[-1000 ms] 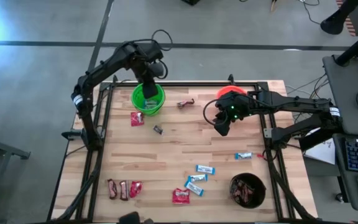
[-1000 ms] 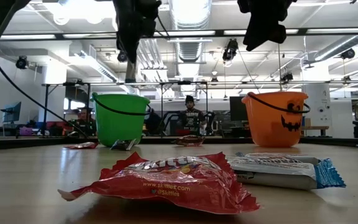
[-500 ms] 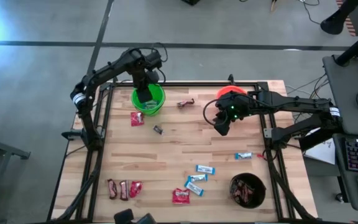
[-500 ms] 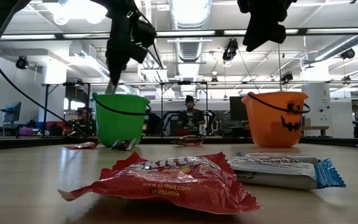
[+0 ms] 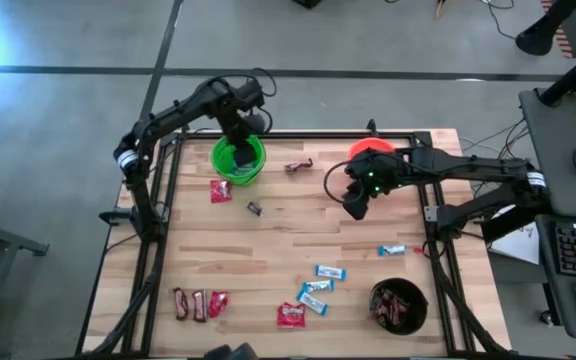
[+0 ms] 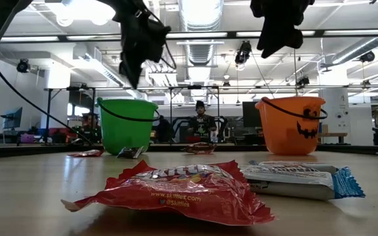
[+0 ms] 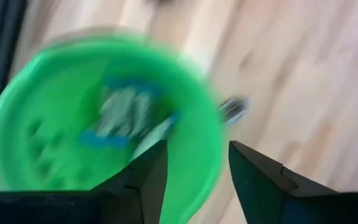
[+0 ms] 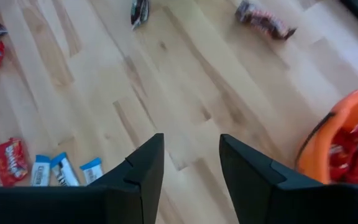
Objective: Sort candy
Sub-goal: Put the white candy into the green bucket
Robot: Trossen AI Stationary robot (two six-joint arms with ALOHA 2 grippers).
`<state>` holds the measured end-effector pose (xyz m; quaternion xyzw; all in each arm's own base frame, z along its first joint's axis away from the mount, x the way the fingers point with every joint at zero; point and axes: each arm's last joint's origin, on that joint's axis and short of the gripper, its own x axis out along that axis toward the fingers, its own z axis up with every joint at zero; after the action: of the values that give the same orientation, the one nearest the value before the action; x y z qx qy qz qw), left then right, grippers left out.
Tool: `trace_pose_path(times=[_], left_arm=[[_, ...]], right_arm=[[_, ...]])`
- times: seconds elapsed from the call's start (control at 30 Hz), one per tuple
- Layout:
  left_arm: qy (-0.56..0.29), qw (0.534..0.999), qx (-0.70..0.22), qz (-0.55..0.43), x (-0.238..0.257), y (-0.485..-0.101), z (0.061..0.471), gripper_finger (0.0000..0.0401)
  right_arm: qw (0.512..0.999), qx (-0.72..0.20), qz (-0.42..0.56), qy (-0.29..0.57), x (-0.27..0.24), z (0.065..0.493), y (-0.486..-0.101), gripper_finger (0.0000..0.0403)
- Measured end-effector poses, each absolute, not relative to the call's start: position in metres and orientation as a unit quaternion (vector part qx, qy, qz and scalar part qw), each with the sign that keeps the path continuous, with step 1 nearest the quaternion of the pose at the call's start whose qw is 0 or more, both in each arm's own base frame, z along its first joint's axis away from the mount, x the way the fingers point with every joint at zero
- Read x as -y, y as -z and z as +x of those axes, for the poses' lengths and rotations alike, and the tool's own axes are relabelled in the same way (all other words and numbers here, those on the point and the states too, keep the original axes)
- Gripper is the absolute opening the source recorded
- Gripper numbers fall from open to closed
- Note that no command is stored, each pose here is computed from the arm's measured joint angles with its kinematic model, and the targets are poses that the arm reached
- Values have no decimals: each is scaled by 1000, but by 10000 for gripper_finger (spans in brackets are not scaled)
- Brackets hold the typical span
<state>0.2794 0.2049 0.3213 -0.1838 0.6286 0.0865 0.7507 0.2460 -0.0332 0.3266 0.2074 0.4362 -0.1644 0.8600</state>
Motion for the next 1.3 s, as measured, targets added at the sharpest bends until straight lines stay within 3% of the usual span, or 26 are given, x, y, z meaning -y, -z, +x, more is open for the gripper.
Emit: trace_pose_path(times=[0.23,0.67,1.3], left_arm=[[-35,800,-571,-181,-192,-331,299,168],[2,812,-566,-145,-161,-350,313,169],[-5,884,-453,-111,-124,-436,309,169]], right_arm=[[842,-468,215,161,27,259,-310,168],[815,-539,183,106,-9,288,-274,185],[780,-607,138,59,-51,314,-225,185]])
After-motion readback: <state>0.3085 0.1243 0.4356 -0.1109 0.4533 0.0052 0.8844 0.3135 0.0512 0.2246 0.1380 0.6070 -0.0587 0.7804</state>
